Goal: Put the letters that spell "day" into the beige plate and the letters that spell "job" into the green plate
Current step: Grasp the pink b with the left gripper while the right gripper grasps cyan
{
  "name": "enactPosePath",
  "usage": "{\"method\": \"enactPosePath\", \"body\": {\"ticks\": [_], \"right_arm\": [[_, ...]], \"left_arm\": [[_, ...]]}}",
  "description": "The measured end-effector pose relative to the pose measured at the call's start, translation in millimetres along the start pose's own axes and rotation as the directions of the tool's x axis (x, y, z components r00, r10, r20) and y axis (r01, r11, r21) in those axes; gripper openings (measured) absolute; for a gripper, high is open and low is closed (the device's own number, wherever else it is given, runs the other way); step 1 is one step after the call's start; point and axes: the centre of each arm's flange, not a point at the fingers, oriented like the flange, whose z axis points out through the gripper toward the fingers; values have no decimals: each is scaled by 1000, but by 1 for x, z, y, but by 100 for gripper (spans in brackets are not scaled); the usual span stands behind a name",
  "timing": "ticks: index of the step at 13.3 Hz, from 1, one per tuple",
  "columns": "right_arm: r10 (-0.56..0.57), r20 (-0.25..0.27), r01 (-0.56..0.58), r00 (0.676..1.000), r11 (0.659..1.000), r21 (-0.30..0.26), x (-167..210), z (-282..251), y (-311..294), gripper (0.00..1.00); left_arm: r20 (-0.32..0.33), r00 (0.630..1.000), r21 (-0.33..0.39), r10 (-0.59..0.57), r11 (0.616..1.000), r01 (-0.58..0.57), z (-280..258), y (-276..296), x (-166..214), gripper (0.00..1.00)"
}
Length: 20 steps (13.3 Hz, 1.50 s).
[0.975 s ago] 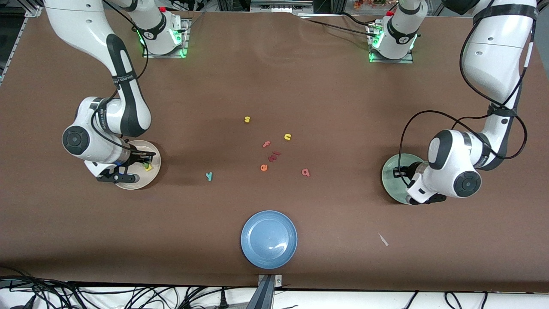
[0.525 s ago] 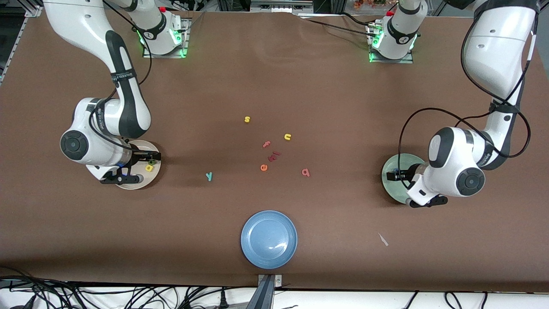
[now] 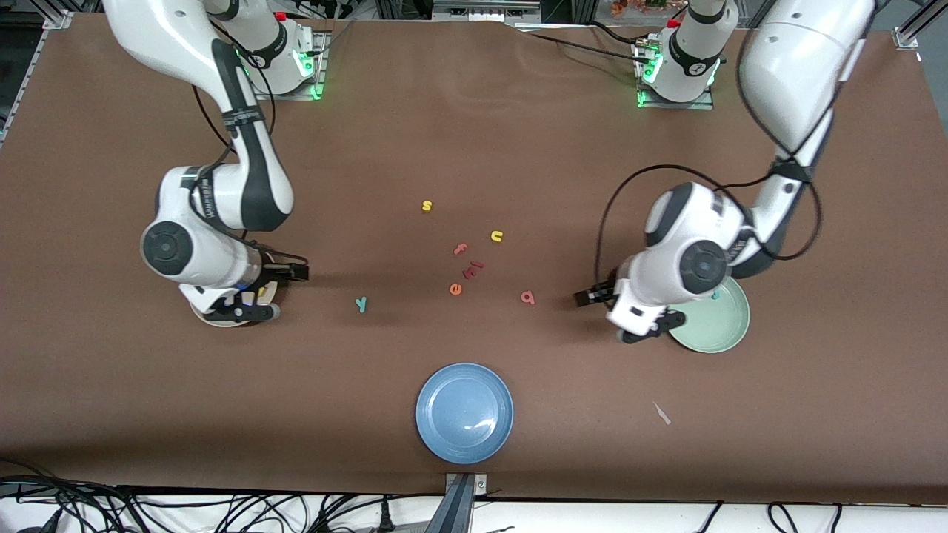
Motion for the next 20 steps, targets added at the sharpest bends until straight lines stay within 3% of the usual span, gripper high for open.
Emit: {"method": "enactPosePath", "body": {"ticks": [4,8,11,13,14,16,20], "right_arm": [[46,3,-46,999,998,49,9,24,-51,100],[105,-37,-104,994,993,50,17,48,-67,100],[97,-52,-95,994,995,37,15,63,-84,100],[96,-62,-94,993,995,33,14,69,-91,98],[98,-75,-95,992,995,34,15,71,-94,98],[92,-95,-88,991,995,39,14,75,-101,96],[81,-112,-77,990,996,36,13,86,-112,88]], "left_arm": [[-22,999,-67,-41,997,40,60,46,-32,93],[-70,997,6,-24,1000,25,106,60,-39,93],[-84,996,20,-11,1000,12,115,72,-49,89],[-86,996,18,-4,1000,5,114,76,-52,70],[-86,996,18,-2,1000,3,114,77,-54,70],[-86,996,19,0,1000,2,114,77,-54,55],[-92,996,22,-6,1000,8,114,75,-50,45]]}}
